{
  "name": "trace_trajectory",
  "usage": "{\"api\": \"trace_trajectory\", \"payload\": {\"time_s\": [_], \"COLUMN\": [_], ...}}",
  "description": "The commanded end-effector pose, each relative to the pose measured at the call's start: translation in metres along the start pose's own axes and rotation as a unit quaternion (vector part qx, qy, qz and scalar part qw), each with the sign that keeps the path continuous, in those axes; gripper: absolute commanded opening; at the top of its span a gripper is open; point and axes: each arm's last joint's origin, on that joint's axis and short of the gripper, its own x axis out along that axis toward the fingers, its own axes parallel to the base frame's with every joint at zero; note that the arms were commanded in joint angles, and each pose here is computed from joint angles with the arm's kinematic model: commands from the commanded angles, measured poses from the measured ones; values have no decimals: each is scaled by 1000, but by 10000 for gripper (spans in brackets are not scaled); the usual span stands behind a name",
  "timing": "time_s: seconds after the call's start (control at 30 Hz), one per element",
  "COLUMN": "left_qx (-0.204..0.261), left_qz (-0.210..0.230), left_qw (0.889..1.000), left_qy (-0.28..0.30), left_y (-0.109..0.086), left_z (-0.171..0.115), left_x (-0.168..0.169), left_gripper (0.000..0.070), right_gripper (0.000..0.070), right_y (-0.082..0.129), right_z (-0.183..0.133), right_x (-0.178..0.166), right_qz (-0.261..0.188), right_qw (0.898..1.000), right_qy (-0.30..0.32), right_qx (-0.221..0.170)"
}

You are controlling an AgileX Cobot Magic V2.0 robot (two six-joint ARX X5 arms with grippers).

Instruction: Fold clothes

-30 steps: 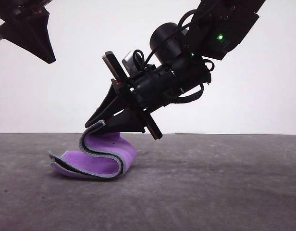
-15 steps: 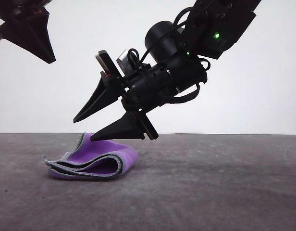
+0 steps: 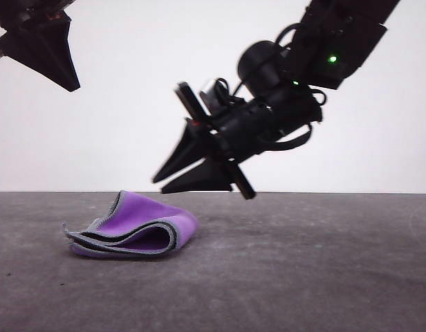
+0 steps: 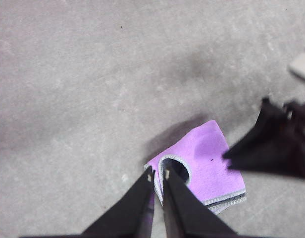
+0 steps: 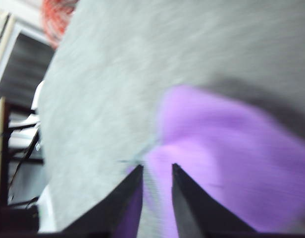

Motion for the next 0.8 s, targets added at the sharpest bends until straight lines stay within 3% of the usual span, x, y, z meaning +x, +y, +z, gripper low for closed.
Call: {"api": "trace_trajectory", "payload": {"time_s": [0.0,0.23,0.33,0.43,0.77], "left_qx": [2,-9,-13,-7,14], "left_qz": [1,-1,-2,0,8], "left_qw": [1000,1000,1000,1000,1000], "left_qy": [-1,18,27,18,-20], "left_y": [1,2,2,0,-22], "left_z": [4,0,-3,-3,-13], "left_x": [1,1,0,-6,-52], "left_gripper": [27,33,162,295,304], "right_gripper": [100,266,313,369,373], "right_y": [2,-2,0,11,66], "right_z": [5,9,9,8,-11], "right_x": [-1,-40,-61,-86,-165], "right_qz": [3,-33,-63,-136,-291], "right_qw": [1000,999,996,987,945], "right_qy": [0,2,2,0,-4], "right_qx": [-24,-43,-59,-90,-148]}}
